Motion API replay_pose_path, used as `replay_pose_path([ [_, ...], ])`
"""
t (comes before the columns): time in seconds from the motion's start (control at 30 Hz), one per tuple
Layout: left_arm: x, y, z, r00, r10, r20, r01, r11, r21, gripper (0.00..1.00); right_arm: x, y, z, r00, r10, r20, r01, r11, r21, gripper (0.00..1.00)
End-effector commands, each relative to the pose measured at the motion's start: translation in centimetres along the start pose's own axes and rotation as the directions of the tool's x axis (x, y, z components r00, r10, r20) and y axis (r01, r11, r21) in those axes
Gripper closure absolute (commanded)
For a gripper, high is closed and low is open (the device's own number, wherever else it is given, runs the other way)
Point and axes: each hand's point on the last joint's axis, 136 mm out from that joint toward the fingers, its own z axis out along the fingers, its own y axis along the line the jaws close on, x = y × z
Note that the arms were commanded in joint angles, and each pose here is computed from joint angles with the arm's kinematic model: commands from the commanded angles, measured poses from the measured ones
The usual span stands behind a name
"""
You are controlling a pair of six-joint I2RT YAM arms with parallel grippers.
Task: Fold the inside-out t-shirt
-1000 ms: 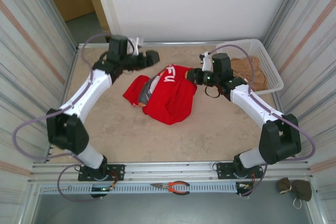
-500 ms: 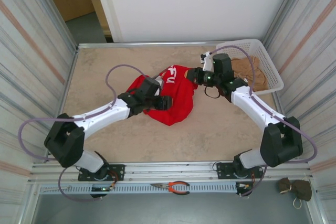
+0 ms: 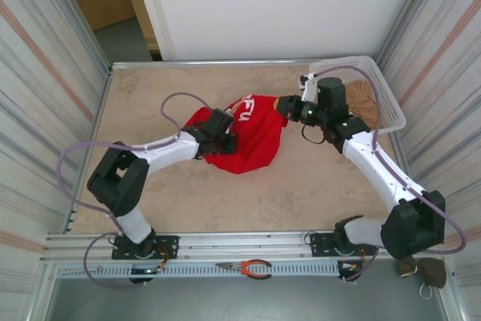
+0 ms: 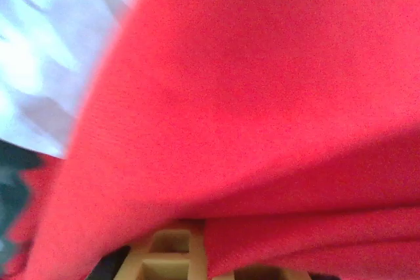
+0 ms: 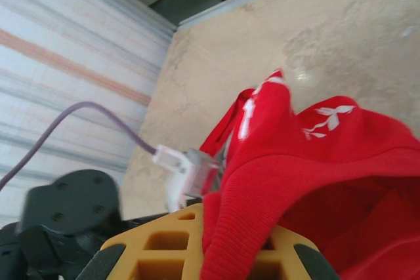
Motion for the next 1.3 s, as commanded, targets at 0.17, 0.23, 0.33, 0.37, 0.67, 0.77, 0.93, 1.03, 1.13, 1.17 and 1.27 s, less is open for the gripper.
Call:
replay_pose_path([
  [0.17,-5.0,-6.4,-11.3,0.984,0.042,0.175,-0.127,0.855,0.503,1.0,2.5,-10.9,1.2,0.987,0.161,0.028,-0.162,0.936,0.311,1.0],
  [0.23,-5.1,-7.8,-13.5,0.98,0.057,0.19,-0.159,0.794,0.587,1.0,3.2,-12.6,2.2,0.985,0.175,0.009,-0.166,0.921,0.353,1.0],
  [0.33,-5.0,-9.1,-15.8,0.975,0.072,0.21,-0.196,0.723,0.662,1.0,4.0,-12.8,3.5,0.984,0.159,-0.079,-0.123,0.931,0.343,0.73],
  [0.37,-5.0,-9.3,-16.1,0.975,0.076,0.21,-0.201,0.71,0.675,1.0,4.1,-12.1,3.3,0.985,0.142,-0.095,-0.103,0.937,0.333,0.55],
  [0.67,-5.0,-10.0,-16.5,0.985,0.047,0.168,-0.156,0.666,0.729,1.0,8.5,0.5,-0.4,0.993,-0.066,-0.101,0.077,0.99,0.116,0.32],
  [0.77,-5.1,-10.1,-16.5,0.986,0.047,0.162,-0.152,0.662,0.734,1.0,10.2,3.1,0.0,0.991,-0.086,-0.099,0.09,0.995,0.033,0.39],
  [0.93,-5.2,-10.4,-17.0,0.984,0.046,0.17,-0.158,0.653,0.74,1.0,11.2,4.4,1.2,0.987,-0.119,-0.105,0.121,0.993,0.014,0.45],
  [1.03,-5.1,-10.5,-17.2,0.985,0.046,0.169,-0.159,0.643,0.75,1.0,10.6,3.6,2.1,0.99,-0.109,-0.092,0.113,0.993,0.04,0.46],
  [1.13,-4.9,-10.6,-17.5,0.984,0.046,0.172,-0.162,0.632,0.758,1.0,10.0,2.6,3.1,0.992,-0.093,-0.083,0.098,0.993,0.058,0.54],
  [1.17,-4.8,-10.5,-17.5,0.984,0.046,0.171,-0.161,0.631,0.759,1.0,9.7,2.3,3.4,0.993,-0.083,-0.079,0.088,0.994,0.063,0.58],
  [1.27,-4.6,-10.3,-17.2,0.985,0.041,0.165,-0.153,0.632,0.76,1.0,9.1,1.7,4.5,0.995,-0.044,-0.084,0.047,0.998,0.031,0.78],
])
